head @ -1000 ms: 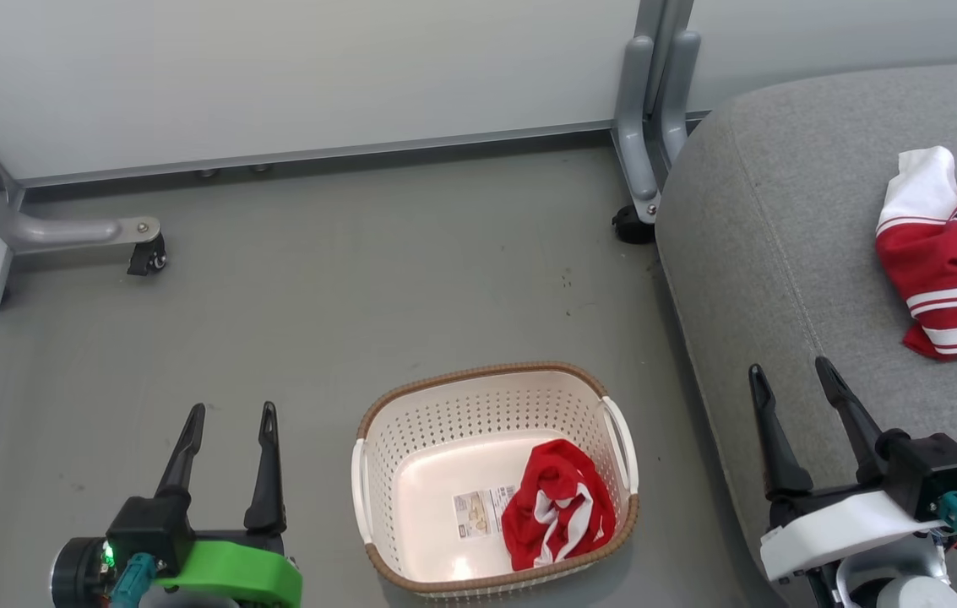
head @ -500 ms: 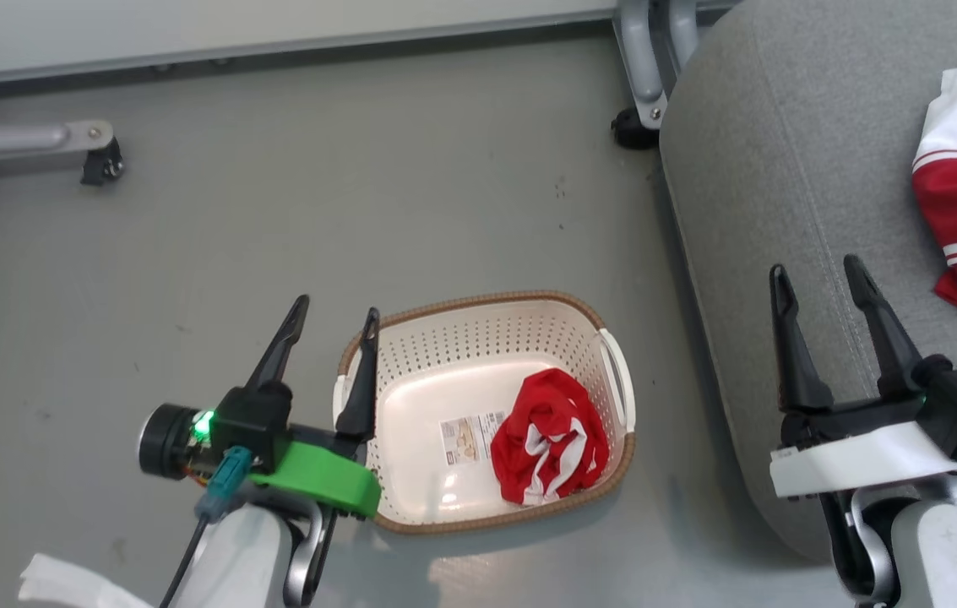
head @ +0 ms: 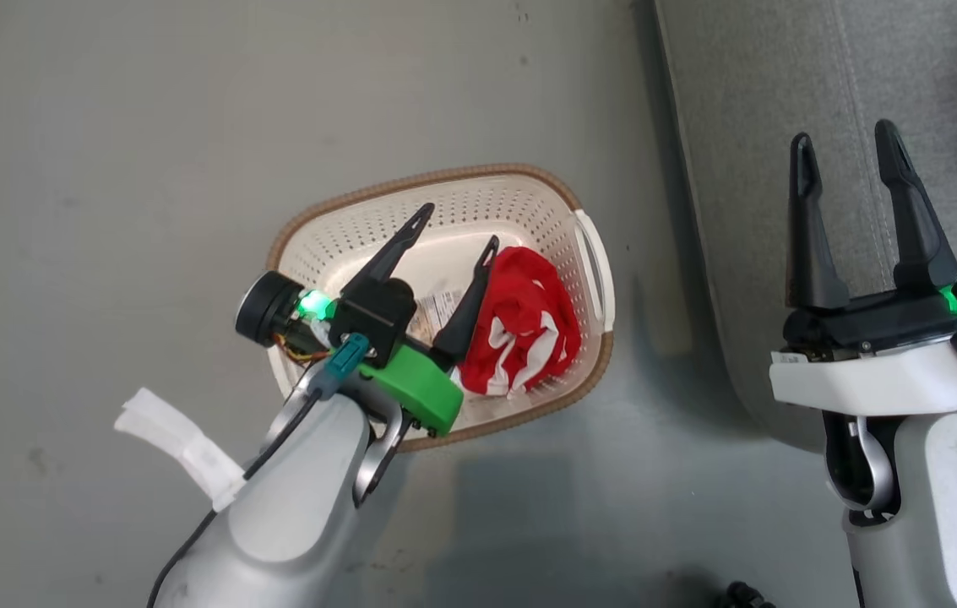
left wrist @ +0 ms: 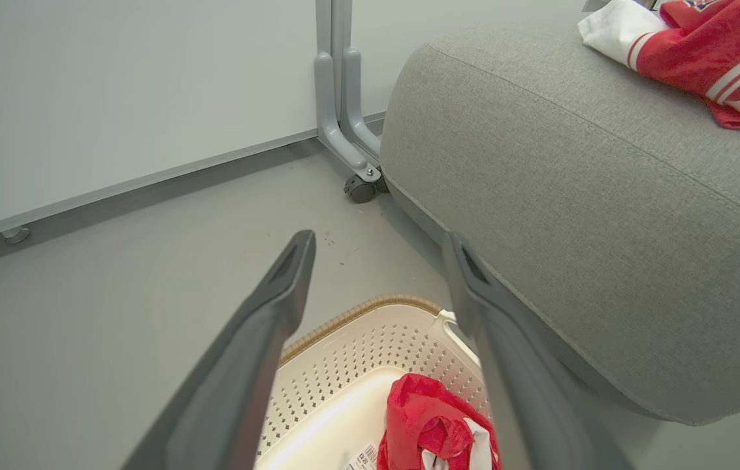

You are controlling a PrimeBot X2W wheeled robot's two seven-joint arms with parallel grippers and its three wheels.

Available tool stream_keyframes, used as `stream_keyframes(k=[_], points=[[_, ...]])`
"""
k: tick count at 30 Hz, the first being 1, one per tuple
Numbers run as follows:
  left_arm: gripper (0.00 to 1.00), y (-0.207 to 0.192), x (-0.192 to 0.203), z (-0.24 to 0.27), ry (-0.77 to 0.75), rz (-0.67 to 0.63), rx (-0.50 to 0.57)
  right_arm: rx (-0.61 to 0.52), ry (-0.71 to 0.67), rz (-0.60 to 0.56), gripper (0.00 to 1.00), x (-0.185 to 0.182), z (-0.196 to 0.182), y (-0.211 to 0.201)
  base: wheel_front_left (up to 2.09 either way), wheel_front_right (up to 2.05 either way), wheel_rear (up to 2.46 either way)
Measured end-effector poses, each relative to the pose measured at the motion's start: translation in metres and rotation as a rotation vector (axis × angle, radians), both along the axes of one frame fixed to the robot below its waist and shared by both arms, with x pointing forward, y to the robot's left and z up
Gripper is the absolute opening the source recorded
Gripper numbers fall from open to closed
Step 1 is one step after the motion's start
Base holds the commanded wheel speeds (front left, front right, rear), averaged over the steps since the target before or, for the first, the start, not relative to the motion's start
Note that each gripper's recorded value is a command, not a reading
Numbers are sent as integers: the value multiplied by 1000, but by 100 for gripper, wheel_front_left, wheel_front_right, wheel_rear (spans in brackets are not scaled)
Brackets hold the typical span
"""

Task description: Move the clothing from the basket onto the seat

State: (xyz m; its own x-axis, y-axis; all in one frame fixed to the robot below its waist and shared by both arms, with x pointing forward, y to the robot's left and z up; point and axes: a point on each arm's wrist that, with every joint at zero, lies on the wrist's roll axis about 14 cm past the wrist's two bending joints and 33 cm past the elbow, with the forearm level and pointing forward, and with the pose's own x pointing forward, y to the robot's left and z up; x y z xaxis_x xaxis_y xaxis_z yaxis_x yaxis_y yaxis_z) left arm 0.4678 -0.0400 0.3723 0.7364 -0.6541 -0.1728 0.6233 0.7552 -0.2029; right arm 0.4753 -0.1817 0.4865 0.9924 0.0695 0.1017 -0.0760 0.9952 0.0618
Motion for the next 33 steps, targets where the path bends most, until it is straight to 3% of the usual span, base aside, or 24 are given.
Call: stream_keyframes(k=[12,21,33], points=[[100,-60,-11,-106,262,-202,19,-4,118,-18,100,17,-70,-10,0,0,0],[100,-74,-24,-185,469,-252,78,7,234,-36,100,14,-119,-18,0,0,0],[100,-62,-34,-269,673,-223,191,-2,314,-66,100,6,-149,-31,0,0,0]])
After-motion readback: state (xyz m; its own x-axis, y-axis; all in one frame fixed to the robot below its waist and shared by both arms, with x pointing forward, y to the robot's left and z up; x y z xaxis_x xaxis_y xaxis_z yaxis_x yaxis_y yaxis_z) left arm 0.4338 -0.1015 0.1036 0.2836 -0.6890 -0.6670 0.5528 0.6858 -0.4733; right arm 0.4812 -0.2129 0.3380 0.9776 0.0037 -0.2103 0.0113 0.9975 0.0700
